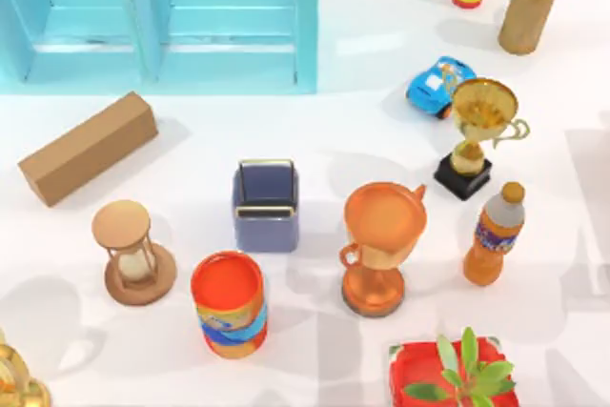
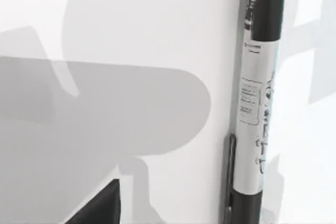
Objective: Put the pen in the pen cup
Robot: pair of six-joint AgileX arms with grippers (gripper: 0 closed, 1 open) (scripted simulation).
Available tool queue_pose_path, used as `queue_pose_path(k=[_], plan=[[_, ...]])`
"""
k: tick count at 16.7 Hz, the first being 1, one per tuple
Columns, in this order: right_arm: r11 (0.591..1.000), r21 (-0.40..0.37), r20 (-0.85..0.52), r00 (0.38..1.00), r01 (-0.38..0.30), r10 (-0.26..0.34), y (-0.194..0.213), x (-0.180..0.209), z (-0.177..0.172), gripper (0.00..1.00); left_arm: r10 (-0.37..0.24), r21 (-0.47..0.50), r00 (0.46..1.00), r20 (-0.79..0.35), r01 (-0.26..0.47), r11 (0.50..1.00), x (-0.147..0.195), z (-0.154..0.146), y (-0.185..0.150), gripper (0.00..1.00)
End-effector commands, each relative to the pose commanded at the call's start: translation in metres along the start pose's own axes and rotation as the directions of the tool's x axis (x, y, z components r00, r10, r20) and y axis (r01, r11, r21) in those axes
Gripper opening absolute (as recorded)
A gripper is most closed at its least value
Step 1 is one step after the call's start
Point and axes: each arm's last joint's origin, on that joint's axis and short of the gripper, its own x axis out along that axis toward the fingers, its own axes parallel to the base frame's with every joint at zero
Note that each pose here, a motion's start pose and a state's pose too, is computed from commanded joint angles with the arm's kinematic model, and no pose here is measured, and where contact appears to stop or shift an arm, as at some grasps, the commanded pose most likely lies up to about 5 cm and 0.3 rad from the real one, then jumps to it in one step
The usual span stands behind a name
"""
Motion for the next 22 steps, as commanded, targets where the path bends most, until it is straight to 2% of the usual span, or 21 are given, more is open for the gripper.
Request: queue_pose_path(k=[6,11,22], plan=[[1.000,0.000,0.000,1.000,0.000,0.000,0.000,0.000,0.000,1.00,-0.003,0.004,1.000,0.005,0.003,1.000,0.071,-0.001,0.001,1.00],[1.000,0.000,0.000,1.000,0.000,0.000,0.000,0.000,0.000,1.00,-0.002,0.003,1.000,0.003,0.002,1.000,0.075,-0.002,0.001,1.00],[1.000,0.000,0.000,1.000,0.000,0.000,0.000,0.000,0.000,1.00,-0.002,0.003,1.000,0.003,0.002,1.000,0.075,-0.002,0.001,0.17]])
